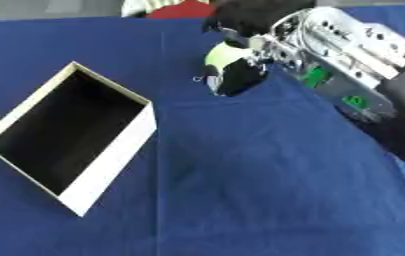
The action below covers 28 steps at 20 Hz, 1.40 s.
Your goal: Pick up objects on the table and place them in the box.
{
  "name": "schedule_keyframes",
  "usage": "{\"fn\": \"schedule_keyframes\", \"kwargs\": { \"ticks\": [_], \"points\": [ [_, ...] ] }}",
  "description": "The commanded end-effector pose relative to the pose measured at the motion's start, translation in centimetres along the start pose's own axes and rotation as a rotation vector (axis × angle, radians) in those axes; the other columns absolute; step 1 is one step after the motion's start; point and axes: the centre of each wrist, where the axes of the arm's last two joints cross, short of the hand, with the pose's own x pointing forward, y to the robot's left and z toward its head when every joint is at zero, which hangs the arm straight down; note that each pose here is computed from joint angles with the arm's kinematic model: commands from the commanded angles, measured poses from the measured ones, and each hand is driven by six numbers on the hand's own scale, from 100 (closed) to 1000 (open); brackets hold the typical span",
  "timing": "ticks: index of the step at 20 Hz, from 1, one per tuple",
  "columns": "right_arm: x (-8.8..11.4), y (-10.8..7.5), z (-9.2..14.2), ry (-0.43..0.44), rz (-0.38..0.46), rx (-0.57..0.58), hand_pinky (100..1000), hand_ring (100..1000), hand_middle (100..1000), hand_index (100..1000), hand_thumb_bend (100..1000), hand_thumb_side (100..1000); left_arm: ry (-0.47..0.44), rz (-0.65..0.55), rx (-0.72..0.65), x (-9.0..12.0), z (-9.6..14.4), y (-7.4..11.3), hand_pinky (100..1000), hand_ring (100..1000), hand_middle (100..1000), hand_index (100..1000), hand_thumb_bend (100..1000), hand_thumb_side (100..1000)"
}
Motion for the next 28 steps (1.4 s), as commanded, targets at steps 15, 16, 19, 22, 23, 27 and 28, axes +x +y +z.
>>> {"fn": "schedule_keyframes", "kwargs": {
  "ticks": [15, 16, 19, 22, 23, 27, 28],
  "points": [
    [-3.8, 1.9, -3.6, 0.132, 0.077, 0.064, 1000, 1000, 918, 986, 300, 631, -0.021, 0.012, -0.010, 0.3, -0.4, 0.2, 506, 646, 618, 780, 282, 532],
    [-3.9, 2.0, -3.8, 0.131, 0.079, 0.069, 995, 1000, 913, 986, 303, 541, -0.020, 0.013, -0.011, 0.3, -0.4, 0.2, 506, 646, 618, 781, 276, 529],
    [-4.1, 2.2, -4.1, 0.139, 0.081, 0.075, 997, 1000, 914, 985, 304, 553, -0.021, 0.017, -0.012, 0.3, -0.4, 0.2, 506, 646, 618, 781, 275, 529],
    [-4.4, 2.5, -4.5, 0.163, 0.082, 0.068, 998, 1000, 913, 981, 304, 520, -0.019, 0.020, -0.013, 0.3, -0.4, 0.2, 506, 646, 617, 780, 282, 537],
    [-4.6, 2.6, -4.7, 0.176, 0.080, 0.065, 998, 1000, 913, 981, 304, 519, -0.019, 0.021, -0.013, 0.2, -0.4, 0.2, 506, 645, 617, 780, 283, 537],
    [-5.3, 2.9, -5.4, 0.226, 0.073, 0.042, 998, 1000, 913, 977, 283, 511, -0.017, 0.027, -0.014, 0.2, -0.3, 0.1, 506, 645, 617, 778, 287, 546],
    [-5.4, 2.9, -5.5, 0.234, 0.071, 0.036, 996, 1000, 911, 977, 259, 498, -0.016, 0.028, -0.013, 0.2, -0.3, 0.1, 505, 645, 616, 778, 285, 546]
  ]
}}
